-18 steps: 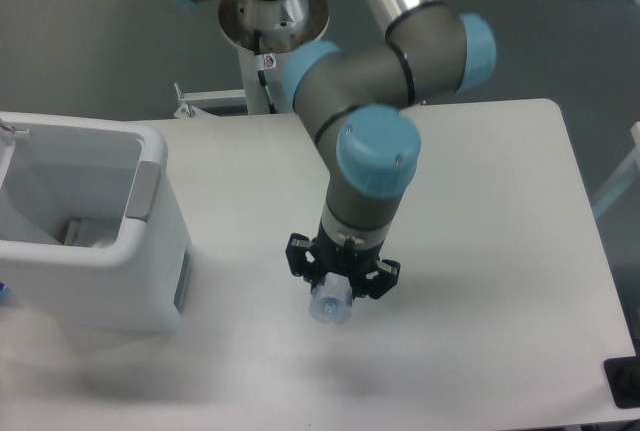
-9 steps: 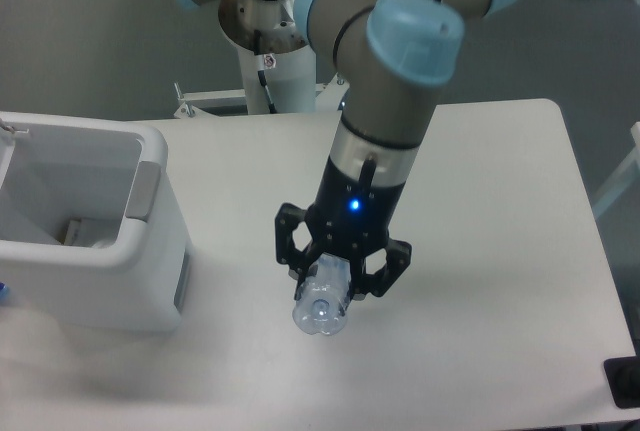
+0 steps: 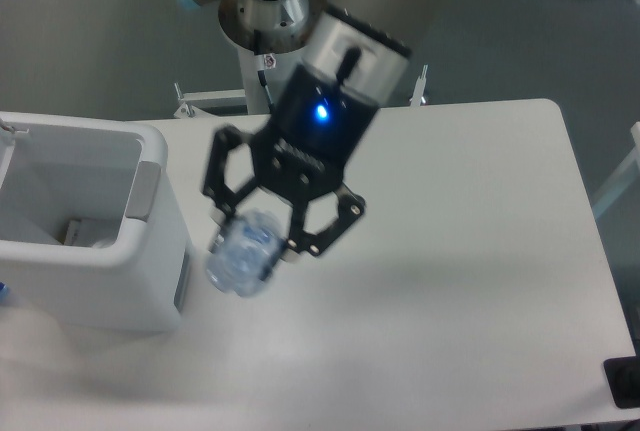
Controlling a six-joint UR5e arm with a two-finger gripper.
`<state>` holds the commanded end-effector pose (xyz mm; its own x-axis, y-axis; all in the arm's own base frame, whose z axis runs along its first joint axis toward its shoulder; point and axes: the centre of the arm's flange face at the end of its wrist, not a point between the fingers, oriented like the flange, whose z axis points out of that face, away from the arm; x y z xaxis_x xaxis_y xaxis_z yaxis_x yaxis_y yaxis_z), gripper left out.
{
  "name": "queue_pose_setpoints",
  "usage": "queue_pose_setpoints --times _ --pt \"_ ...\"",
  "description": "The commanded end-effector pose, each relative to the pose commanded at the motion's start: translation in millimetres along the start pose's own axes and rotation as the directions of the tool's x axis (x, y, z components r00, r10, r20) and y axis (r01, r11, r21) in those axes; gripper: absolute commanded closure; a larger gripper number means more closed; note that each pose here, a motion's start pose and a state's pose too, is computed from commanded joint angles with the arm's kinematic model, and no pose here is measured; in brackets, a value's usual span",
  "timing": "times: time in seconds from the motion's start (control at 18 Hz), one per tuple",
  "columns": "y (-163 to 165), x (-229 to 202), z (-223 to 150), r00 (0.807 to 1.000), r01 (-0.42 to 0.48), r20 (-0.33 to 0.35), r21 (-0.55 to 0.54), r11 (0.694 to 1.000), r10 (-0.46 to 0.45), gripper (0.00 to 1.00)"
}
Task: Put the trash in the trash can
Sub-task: 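Lift the bottle and carry it over the trash bin, then lower the bottle into the bin and open the gripper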
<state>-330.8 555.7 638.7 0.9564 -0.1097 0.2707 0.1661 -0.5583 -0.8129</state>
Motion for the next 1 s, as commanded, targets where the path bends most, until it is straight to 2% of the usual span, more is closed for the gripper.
queue_pose_setpoints --times 0.22,0.5,0.78,1.0 --pt "-9 25 -1 0.997 -0.017 -0.068 0.046 0.999 0.020 0.47" --pt "-10 64 31 0.989 -0.053 -0.140 0.030 0.998 0.056 0.47" --pt "6 101 64 0.976 -0.063 -0.210 -0.013 0.998 0.059 0.47" --pt "19 108 76 0.972 -0.054 -0.230 -0.035 0.998 0.045 0.45"
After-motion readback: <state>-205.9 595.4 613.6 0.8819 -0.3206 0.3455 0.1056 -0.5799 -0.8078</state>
